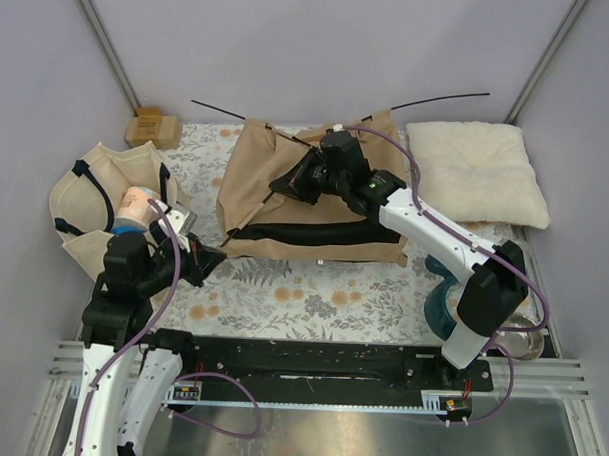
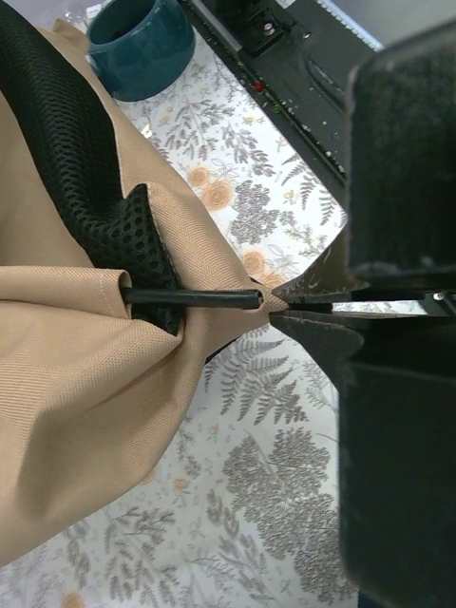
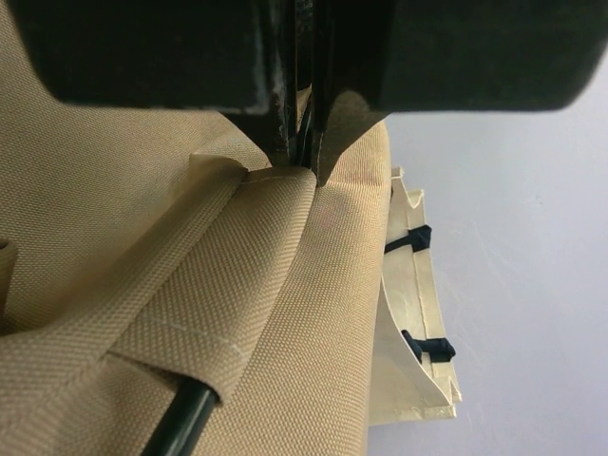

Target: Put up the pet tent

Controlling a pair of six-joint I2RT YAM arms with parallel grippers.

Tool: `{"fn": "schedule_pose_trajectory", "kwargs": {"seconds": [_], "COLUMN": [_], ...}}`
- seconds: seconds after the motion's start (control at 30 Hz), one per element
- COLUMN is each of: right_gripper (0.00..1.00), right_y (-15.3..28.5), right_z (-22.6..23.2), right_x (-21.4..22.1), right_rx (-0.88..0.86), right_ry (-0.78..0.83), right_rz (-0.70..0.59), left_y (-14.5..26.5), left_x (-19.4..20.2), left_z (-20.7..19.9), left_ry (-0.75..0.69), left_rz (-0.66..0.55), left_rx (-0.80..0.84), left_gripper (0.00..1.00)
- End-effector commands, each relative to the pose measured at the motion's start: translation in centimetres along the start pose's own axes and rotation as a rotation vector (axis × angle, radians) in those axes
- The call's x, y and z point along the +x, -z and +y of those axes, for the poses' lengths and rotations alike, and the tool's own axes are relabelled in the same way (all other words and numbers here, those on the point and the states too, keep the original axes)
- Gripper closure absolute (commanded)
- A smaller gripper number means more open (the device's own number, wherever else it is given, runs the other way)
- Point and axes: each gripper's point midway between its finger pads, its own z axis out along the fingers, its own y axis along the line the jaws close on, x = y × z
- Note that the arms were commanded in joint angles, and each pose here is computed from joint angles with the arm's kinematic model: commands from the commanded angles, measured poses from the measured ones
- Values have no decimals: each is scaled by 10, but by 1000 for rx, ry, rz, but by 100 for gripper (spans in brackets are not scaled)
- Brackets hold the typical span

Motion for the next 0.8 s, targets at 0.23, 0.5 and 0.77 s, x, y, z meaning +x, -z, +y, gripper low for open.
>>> {"fn": "schedule_pose_trajectory", "kwargs": {"seconds": [0.23, 0.5, 0.77], "right_gripper": [100, 100, 100], "right_y": [7, 5, -1], "right_z": [15, 18, 21], "right_x": [-13, -6, 16], "right_rx": [-32, -69, -145], "right_ry": [280, 358, 433], "right_rz": [-124, -129, -38], "left_y": [2, -10, -22], "left_x": [-27, -14, 0], "left_z": [-12, -9, 0], "left_ry": [25, 130, 191], "left_rz": [32, 186, 267], "left_rx": [51, 73, 55], "left_gripper": [100, 100, 100]}}
